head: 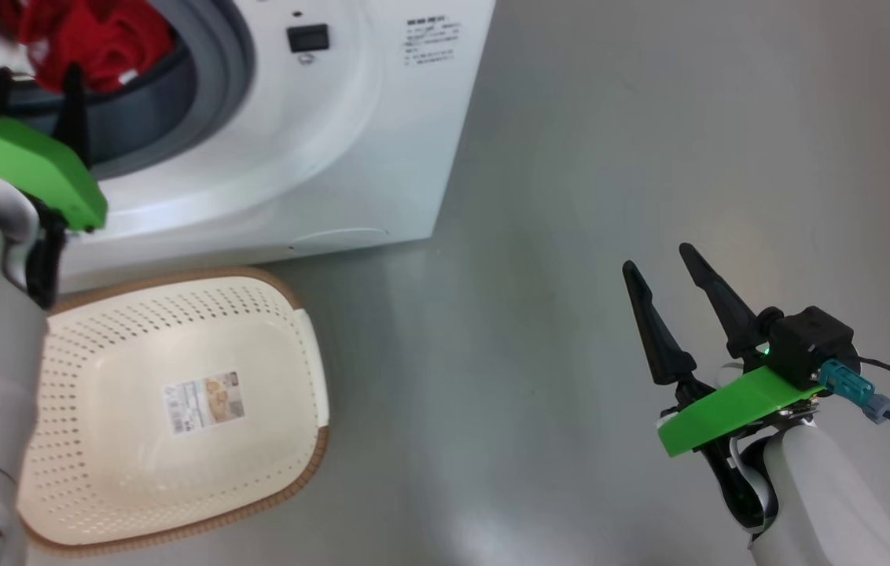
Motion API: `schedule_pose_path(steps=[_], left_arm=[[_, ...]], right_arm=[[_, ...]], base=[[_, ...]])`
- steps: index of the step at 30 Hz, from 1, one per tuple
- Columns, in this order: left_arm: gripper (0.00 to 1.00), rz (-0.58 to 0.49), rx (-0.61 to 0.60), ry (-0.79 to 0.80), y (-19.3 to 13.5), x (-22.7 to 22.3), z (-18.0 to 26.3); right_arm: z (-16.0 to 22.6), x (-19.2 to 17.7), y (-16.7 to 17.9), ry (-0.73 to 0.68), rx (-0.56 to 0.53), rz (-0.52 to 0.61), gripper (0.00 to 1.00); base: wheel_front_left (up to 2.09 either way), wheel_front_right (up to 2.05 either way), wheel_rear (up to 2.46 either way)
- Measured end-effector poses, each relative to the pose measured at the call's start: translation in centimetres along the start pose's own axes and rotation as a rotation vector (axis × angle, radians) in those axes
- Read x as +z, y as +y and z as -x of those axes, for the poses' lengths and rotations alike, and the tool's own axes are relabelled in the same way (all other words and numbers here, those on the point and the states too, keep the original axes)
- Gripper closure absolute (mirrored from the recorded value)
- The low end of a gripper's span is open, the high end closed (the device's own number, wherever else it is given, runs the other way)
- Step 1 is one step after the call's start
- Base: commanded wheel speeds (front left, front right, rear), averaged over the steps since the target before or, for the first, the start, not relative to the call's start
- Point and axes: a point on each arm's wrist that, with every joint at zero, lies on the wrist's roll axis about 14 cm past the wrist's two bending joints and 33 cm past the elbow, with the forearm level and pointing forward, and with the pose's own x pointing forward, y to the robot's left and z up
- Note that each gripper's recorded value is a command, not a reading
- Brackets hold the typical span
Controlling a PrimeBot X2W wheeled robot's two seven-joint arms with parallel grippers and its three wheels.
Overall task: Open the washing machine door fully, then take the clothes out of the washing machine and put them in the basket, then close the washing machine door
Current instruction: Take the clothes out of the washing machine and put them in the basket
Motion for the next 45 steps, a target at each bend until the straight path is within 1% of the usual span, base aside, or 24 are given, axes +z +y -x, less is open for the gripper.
schedule_pose_path(steps=[5,13,19,29,30,31,32,33,40,45], left_arm=[[0.0,-0.011,0.009,0.061,0.5,-1.0,-1.6],[0.0,-0.002,0.042,0.103,2.0,-1.6,-3.3],[0.0,0.007,0.051,0.161,2.5,-3.6,-4.0],[0.0,0.021,0.053,0.179,2.7,-4.3,-5.0],[0.17,0.022,0.053,0.178,2.7,-4.3,-5.0],[0.53,0.022,0.052,0.178,2.7,-4.3,-5.0],[0.71,0.021,0.052,0.178,2.7,-4.3,-5.0],[1.0,0.02,0.051,0.179,2.7,-4.3,-5.0],[1.0,0.02,0.05,0.121,2.5,-3.0,-4.7],[1.0,0.079,0.046,0.017,1.5,-0.8,-3.8]], right_arm=[[0.0,-0.9,-0.8,0.02,-0.019,0.003,0.0],[-0.5,-0.9,-0.8,0.02,-0.016,0.01,0.0],[-0.1,-1.7,-1.3,0.043,-0.03,0.015,0.0],[0.0,-2.2,-1.7,0.056,-0.042,0.017,0.0],[0.0,-2.2,-1.7,0.056,-0.043,0.016,0.0],[0.0,-2.2,-1.6,0.057,-0.042,0.015,0.0],[-0.1,-2.2,-1.6,0.056,-0.042,0.014,0.0],[-0.2,-2.2,-1.5,0.054,-0.041,0.013,0.0],[-0.8,-1.2,-1.3,0.026,-0.032,0.014,0.0],[-0.7,-0.1,-0.9,0.001,-0.02,0.015,0.0]], base=[[0.0,0.0,0.0],[0.0,0.0,0.0],[0.0,0.0,0.0],[0.0,0.0,0.0],[0.0,0.0,0.0],[0.0,0.0,0.0],[0.0,0.0,0.0],[0.0,0.0,0.0],[0.0,0.0,0.0],[0.0,0.0,0.0]])
